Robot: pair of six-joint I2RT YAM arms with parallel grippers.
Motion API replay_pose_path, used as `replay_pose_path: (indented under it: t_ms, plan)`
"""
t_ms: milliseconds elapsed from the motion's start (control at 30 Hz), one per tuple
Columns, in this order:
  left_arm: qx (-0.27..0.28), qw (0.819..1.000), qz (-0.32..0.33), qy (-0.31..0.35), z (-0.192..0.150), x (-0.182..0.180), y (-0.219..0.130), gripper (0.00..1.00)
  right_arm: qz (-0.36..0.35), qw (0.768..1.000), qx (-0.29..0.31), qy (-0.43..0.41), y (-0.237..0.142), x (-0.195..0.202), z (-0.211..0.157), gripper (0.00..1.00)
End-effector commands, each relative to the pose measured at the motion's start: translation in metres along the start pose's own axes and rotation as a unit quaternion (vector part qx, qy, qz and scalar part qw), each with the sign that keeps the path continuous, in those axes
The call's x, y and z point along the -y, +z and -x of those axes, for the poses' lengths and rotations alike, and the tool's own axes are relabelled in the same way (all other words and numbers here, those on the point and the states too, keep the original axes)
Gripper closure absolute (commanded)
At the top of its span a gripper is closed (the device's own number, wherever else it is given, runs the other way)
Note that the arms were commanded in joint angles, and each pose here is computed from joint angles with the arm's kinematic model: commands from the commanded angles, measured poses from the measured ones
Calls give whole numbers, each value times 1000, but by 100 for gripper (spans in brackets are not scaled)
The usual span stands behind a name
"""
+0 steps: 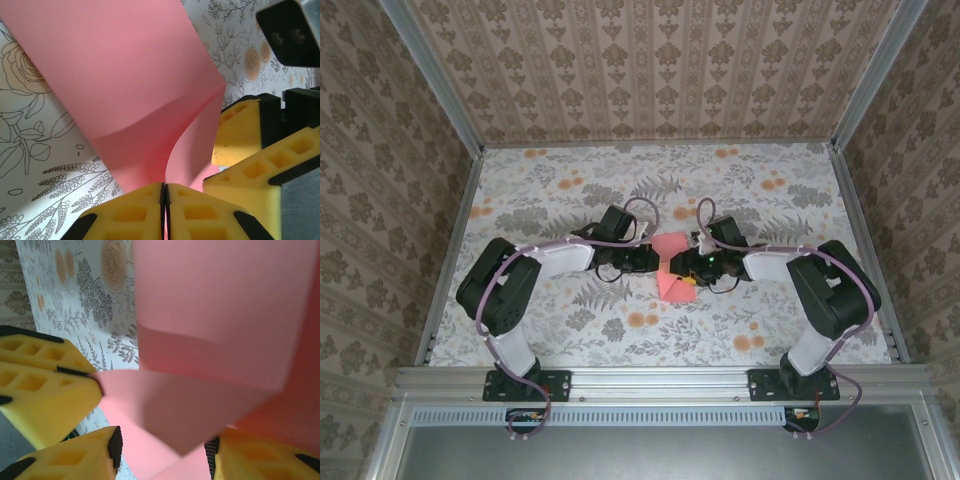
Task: Fold a paper plane with a square sheet of paper (fold left side to right side)
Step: Turn over the paper at the center of the table.
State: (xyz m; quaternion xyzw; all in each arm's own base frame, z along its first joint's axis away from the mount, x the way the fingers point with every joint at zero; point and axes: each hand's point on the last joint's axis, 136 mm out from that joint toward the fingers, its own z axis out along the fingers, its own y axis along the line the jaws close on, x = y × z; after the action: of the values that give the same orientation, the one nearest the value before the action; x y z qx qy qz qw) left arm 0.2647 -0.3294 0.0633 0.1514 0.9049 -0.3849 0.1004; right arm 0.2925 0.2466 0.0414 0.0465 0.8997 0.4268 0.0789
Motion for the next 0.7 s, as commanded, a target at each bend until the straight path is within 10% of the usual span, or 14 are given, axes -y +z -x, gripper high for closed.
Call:
replay_pose_path:
  t_ms: [0, 167, 300, 500, 667]
  plan:
    - [10, 1000, 4, 4, 1, -1, -9, 87, 45, 999, -2, -3, 9, -21, 9, 57]
    - [29, 1000, -2, -7, 10, -3, -19, 73, 62, 998, 5, -2, 11, -30, 16, 84]
    - [68, 998, -12, -13, 24, 0, -47, 43, 65, 997, 27, -22, 0, -39, 27, 96]
    - [147, 987, -49, -32, 48, 9, -106, 1, 104, 990, 72, -69, -38, -68, 54, 98]
    - [206, 970, -123, -23, 69, 39, -156, 0, 164, 971, 126, -123, -86, -112, 85, 98]
